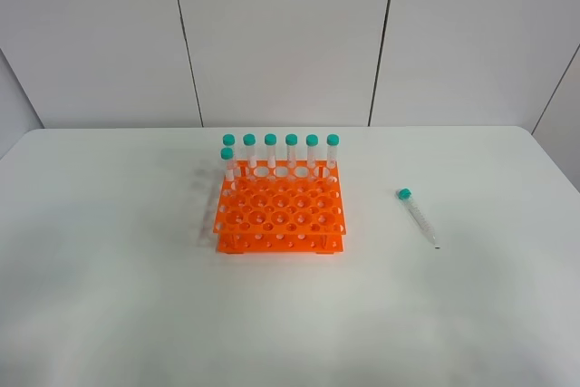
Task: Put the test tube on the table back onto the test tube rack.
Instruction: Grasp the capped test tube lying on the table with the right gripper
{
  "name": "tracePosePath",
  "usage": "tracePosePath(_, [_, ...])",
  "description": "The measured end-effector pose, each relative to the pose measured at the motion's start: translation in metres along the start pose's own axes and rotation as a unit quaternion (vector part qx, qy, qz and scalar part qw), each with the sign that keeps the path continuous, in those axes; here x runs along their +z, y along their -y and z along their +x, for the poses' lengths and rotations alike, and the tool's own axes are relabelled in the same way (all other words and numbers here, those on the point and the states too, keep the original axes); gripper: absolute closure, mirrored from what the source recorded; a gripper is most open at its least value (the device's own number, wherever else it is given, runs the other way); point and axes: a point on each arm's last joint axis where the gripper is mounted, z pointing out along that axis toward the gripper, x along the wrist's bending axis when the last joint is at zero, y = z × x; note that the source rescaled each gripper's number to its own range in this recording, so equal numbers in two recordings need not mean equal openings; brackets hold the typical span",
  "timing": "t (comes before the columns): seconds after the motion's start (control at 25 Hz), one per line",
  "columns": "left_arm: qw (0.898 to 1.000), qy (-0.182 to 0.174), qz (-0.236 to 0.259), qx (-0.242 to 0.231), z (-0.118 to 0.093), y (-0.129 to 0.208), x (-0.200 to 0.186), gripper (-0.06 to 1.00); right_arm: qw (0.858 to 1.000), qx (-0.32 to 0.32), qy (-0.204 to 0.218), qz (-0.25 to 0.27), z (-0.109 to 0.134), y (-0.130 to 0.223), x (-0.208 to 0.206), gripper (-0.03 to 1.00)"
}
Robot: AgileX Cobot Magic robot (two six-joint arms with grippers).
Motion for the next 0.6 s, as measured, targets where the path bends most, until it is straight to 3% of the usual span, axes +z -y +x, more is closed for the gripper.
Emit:
tracePosePath(0.36, [1.0,0.0,0.0,0.0,0.0,0.0,0.0,-0.06,1.0,0.004,0.0,0.006,0.0,-0.005,0.001,-0.03])
tracePosePath(0.6, [1.0,0.0,0.0,0.0,0.0,0.0,0.0,-0.06,0.997,0.01,0.0,0.077,-0.003,-0.056,0.019,-0.03])
